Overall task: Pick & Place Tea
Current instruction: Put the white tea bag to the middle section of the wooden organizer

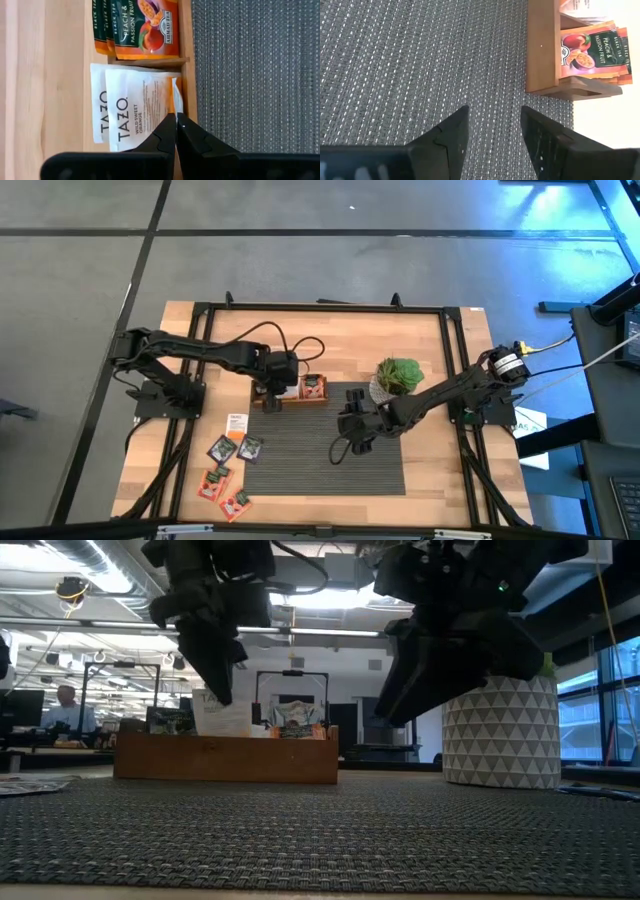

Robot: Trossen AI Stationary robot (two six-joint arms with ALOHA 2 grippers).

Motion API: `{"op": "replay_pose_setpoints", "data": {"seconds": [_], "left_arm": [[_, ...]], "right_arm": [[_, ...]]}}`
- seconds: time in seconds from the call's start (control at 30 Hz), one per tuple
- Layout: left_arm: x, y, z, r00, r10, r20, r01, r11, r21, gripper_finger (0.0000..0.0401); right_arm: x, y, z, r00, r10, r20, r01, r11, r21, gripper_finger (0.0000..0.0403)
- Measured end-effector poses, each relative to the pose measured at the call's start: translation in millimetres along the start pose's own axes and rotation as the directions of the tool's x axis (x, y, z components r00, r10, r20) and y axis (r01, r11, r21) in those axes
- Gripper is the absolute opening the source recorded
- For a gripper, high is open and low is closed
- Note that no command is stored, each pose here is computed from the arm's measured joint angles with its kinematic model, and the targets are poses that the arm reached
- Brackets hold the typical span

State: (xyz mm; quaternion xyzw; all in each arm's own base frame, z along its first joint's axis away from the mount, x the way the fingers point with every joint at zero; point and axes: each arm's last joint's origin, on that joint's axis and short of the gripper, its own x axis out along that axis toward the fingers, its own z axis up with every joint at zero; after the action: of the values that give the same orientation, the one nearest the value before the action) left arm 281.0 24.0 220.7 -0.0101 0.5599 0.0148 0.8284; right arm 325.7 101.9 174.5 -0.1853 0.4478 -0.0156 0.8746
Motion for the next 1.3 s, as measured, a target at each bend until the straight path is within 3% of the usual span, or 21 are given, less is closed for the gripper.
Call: {"op": "replay_pose_setpoints", "data": {"seconds": [0.53,1.07,1.3], "left_arm": [[6.8,-0.3,1.1,1.0,0.0,-0.014,0.0,1.0,0.003,0.0007],[8.9,0.9,9.0,0.998,0.006,0.06,-0.009,0.999,0.041,0.0111],[22.3,4.8,11.1,0.992,0.124,0.03,-0.126,0.99,0.059,0.0118]], "right_arm": [[7.8,3.7,-15.3,1.0,0.0,-0.008,0.0,1.0,0.002,0.0179],[7.8,3.7,-14.1,1.0,-0.001,0.004,0.001,1.0,0.003,0.0179],[7.9,3.7,-13.9,1.0,-0.001,0.006,0.001,1.0,0.003,0.0179]]}}
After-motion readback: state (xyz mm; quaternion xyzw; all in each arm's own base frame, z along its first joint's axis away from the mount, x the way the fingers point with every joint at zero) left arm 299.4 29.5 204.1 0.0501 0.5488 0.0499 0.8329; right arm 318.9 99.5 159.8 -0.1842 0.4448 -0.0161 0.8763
